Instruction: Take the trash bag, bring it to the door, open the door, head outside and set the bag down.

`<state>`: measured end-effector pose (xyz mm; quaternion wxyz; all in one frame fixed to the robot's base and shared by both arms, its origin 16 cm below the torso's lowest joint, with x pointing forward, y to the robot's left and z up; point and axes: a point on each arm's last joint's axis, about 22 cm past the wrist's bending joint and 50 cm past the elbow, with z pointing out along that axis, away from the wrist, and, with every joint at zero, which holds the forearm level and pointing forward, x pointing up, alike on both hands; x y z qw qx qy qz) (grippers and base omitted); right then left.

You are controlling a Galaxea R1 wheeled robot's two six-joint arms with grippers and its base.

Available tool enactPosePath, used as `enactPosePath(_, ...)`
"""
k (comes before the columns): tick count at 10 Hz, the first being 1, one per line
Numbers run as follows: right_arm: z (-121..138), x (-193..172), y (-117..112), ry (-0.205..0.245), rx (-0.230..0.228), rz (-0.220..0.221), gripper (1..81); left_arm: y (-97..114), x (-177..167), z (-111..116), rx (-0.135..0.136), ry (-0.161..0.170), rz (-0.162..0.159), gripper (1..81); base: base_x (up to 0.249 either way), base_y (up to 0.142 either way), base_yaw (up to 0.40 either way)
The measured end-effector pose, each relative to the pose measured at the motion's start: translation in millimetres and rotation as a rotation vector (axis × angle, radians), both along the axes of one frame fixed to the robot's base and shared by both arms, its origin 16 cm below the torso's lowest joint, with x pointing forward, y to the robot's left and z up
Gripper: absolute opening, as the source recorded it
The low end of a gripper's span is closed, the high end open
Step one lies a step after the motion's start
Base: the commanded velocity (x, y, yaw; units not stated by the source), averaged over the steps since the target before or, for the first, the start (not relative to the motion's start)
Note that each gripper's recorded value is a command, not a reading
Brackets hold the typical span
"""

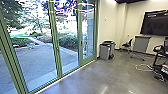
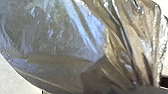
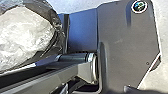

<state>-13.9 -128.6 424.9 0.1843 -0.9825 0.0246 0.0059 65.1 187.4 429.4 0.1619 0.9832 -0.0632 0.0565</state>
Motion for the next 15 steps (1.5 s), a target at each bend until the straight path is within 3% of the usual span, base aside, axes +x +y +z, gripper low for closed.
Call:
enactPosePath(5, 0.0, 0.0, -0.1, 0.0, 0.0, 0.0, 81.1, -0.4, -0.2, 0.0, 0.0, 0.0, 0.0, 1.0, 0.135, -0.072, 0.0)
enactPosePath(15, 0.2, 0.5, 1.2, -0.002, 0.001, 0.0, 81.1, -2.3, -2.3, 0.0, -0.003, 0.002, -0.001, 1.0, 0.135, 0.0, 0.0)
